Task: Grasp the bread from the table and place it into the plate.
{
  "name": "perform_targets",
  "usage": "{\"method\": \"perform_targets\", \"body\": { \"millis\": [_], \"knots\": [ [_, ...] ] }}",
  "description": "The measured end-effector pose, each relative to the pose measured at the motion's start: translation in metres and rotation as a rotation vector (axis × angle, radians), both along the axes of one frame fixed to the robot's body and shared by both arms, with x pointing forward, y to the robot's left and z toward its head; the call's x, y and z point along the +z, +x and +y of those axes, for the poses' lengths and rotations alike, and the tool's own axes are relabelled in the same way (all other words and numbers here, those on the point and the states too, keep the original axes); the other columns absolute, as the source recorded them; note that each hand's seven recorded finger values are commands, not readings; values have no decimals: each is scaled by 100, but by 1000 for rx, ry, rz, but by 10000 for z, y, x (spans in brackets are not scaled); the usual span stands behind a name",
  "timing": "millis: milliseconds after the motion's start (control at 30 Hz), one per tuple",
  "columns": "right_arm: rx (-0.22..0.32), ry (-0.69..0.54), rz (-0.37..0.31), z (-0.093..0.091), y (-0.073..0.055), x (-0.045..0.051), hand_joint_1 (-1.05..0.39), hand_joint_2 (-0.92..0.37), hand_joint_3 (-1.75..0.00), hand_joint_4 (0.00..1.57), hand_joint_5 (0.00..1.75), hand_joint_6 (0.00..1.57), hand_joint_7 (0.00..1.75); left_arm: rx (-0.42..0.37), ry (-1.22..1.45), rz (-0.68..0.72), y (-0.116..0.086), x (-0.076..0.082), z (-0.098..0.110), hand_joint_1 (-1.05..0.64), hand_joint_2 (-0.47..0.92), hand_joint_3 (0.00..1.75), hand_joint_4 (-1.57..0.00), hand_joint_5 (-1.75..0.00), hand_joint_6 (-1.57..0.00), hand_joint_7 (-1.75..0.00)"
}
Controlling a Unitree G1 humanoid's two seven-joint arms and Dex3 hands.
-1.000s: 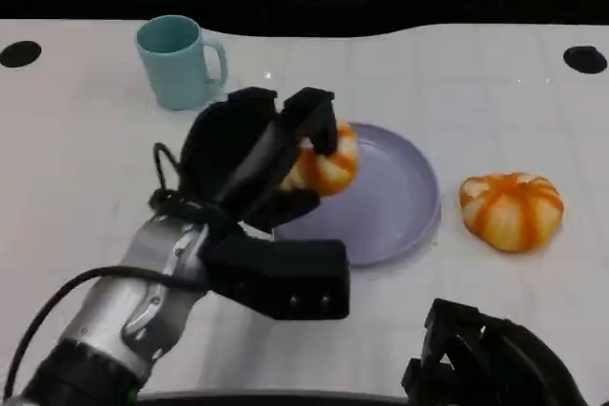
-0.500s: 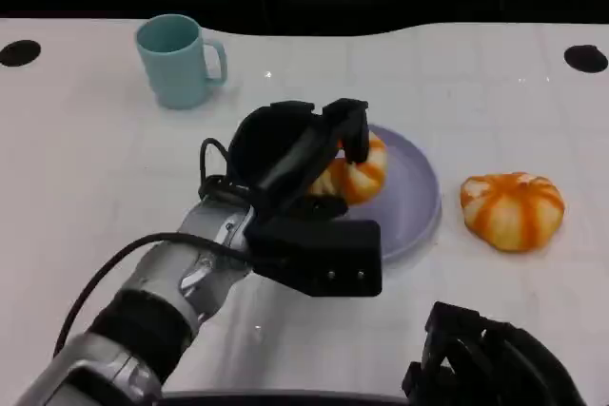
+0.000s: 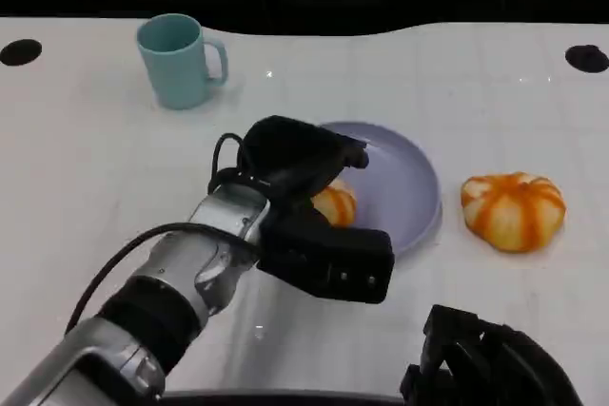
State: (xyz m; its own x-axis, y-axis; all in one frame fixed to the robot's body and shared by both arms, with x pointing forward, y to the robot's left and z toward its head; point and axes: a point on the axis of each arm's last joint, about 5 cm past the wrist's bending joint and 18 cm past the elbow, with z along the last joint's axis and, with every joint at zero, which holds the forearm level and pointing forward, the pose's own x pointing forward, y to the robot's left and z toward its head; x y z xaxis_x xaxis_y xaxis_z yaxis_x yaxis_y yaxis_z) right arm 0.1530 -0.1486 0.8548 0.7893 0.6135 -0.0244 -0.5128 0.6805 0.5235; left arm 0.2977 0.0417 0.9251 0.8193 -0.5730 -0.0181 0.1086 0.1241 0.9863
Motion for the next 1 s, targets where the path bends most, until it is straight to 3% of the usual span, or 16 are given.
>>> {"method": "perform_targets", "body": {
  "millis": [200,400,667,1000],
  "knots": [
    [0,0,0,0,0,1,-71,-92,-23,87,159,79,136,-6,62,39,10,112,34,-85,92,28,-30,-9,-19,0],
    [0,0,-1,0,1,1,-71,-92,-24,86,159,78,136,-23,0,50,-13,172,85,-84,92,29,-34,-10,-20,-1],
    [-1,-1,-2,-5,2,2,-72,-92,-22,86,159,78,136,-59,-279,199,-82,241,342,-85,92,31,-35,-11,-22,-2],
    [-3,-2,-1,-10,1,3,-71,-92,-24,86,159,77,136,-79,-610,429,-333,127,674,-83,92,22,-37,-13,-23,-1]
  ]
}}
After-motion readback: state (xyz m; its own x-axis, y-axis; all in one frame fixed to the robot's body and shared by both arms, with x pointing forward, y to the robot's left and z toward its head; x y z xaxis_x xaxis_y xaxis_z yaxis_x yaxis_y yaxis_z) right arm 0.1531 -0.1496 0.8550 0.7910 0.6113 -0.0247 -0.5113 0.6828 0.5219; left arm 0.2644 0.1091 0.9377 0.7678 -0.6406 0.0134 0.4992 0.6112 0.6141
